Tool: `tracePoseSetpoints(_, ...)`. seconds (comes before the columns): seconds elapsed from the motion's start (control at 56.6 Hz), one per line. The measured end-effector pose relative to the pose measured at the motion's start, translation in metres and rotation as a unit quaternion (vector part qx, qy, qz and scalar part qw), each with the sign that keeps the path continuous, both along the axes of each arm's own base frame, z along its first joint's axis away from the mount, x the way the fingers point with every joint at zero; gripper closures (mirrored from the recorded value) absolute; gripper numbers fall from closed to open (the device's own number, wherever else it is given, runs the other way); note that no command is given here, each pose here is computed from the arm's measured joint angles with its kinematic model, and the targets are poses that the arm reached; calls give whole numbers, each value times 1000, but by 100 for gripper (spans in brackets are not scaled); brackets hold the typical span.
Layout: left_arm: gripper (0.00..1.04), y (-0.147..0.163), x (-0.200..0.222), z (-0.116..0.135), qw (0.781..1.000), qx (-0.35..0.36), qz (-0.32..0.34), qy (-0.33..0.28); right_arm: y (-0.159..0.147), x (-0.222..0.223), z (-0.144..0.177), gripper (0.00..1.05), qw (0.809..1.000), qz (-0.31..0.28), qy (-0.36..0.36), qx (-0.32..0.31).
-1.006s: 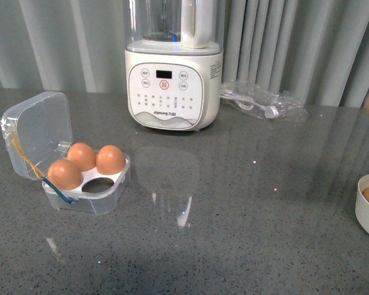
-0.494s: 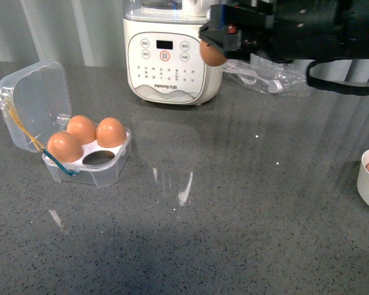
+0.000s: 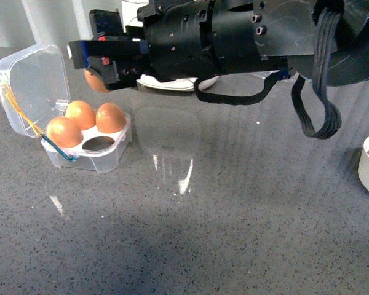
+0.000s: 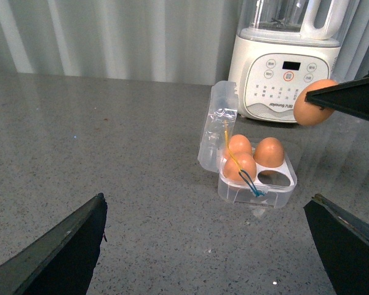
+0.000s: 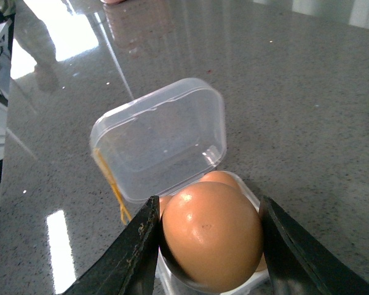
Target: Put egg into box
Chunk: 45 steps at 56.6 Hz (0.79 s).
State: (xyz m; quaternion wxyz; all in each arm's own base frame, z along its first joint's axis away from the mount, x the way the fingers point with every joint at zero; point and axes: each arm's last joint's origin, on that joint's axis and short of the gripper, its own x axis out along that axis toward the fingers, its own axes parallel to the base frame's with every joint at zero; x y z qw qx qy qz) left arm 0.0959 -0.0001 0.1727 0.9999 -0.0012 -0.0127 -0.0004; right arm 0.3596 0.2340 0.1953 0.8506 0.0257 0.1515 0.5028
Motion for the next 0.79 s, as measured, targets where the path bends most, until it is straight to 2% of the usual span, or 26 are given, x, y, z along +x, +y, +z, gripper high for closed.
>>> tracePoseSetpoints(0.265, 7, 0, 0, 0, 1000, 0, 0, 0, 20, -10, -11, 64, 999, 40, -2, -19)
tracePoseSetpoints(0.794, 7, 0, 0, 0, 1000, 0, 0, 0, 21, -4, -32, 64, 999, 14, 9, -51)
